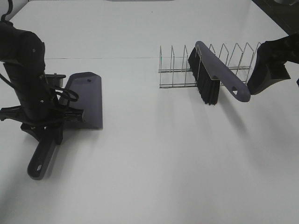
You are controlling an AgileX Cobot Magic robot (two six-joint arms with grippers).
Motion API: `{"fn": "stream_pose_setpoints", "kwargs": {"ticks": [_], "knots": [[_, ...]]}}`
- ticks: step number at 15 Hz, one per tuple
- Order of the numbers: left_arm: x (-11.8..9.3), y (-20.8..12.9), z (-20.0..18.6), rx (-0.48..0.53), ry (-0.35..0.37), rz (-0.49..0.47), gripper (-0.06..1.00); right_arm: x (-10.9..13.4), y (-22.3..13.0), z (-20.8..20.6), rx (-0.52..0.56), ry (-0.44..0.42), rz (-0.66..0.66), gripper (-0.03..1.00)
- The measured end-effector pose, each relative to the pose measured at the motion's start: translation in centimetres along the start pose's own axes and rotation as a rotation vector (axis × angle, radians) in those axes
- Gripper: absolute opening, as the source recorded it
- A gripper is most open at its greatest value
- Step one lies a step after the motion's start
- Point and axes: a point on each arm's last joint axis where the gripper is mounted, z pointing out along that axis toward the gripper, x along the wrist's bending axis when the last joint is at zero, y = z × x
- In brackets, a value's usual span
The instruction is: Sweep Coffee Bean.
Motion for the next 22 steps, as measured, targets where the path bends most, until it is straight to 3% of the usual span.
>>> {"fn": "stream_pose_setpoints", "kwargs": {"ticks": [8,13,15,22], "knots": [[-0.1,0.1,0.0,-0.013,-0.009,-0.007,0.35,0.0,0.0,0.0,-0.001,0.003,0.001,0.89],[-0.1,0.0,0.0,0.001,-0.005,-0.007,0.65,0.1,0.0,0.0,-0.001,0.007,0.003,0.89],[0.1,-0.1,-0.2,0.014,0.009,0.001,0.71,0.1,0.0,0.0,-0.001,0.007,0.003,0.89],[0.8,-2.1,-10.5,-0.213,-0.041,0.129,0.73,0.1,0.0,0.0,-0.003,0.007,-0.045,0.88]]}}
